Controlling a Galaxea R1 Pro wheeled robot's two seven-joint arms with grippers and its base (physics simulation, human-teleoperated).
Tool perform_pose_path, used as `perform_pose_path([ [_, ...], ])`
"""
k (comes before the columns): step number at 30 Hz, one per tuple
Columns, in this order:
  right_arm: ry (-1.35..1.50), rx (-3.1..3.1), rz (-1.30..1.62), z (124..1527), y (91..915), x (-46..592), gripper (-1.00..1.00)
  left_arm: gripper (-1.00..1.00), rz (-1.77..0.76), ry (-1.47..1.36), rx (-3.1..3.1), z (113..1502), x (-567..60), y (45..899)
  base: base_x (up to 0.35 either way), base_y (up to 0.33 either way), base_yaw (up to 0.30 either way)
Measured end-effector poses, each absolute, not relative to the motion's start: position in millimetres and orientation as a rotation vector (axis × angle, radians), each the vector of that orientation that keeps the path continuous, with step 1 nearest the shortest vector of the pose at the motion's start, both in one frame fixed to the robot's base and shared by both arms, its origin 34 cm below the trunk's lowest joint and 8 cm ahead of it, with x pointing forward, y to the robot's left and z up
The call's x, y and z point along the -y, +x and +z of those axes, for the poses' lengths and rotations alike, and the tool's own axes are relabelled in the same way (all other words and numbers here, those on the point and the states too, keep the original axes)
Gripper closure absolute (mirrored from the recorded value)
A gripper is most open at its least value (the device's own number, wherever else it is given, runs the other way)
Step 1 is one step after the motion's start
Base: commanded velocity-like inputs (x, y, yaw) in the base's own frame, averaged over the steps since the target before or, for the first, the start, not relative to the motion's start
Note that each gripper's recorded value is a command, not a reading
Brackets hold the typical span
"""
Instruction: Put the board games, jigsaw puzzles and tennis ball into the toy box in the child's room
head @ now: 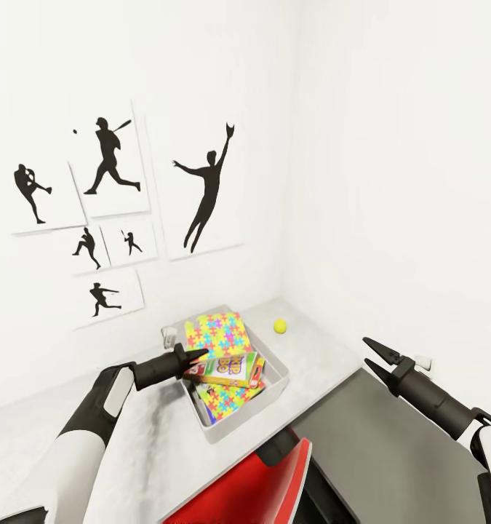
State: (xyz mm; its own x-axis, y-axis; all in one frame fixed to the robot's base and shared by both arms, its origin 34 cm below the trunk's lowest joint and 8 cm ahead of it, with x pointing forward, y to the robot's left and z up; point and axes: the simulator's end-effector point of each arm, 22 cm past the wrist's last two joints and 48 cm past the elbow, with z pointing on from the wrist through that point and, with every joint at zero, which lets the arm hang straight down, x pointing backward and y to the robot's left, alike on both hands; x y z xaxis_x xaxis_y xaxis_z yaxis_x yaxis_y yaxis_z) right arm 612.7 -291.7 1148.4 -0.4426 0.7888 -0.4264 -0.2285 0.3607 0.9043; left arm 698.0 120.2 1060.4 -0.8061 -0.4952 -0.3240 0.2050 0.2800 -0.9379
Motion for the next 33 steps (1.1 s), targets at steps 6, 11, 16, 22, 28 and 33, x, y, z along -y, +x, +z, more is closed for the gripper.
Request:
perform_pose_path([
  [6,0.511,-1.624,1.28,1148.5,612.7,292.1,-1.0,1.0,-1.583,-0.257,-1.967,1062.3,-120.8,697.9,0.0,0.0,0.0],
  [11,0.511,-1.622,1.28,1148.7,612.7,292.3,-1.0,1.0,-1.582,-0.257,-1.966,1062.2,-121.6,698.1,0.0,0.0,0.0],
  [16,0.512,-1.625,1.281,1147.4,613.0,291.9,-1.0,1.0,-1.583,-0.26,-1.964,1061.5,-122.0,698.7,0.0,0.0,0.0],
  [22,0.514,-1.629,1.281,1145.5,613.6,291.8,-1.0,1.0,-1.586,-0.264,-1.963,1059.9,-121.4,699.0,0.0,0.0,0.0],
  [28,0.517,-1.632,1.28,1143.5,614.2,291.7,-1.0,1.0,-1.588,-0.267,-1.966,1057.6,-121.2,699.2,0.0,0.0,0.0],
  [33,0.519,-1.634,1.282,1141.9,614.6,291.1,-1.0,1.0,-1.587,-0.269,-1.968,1055.5,-121.2,699.4,0.0,0.0,0.0],
])
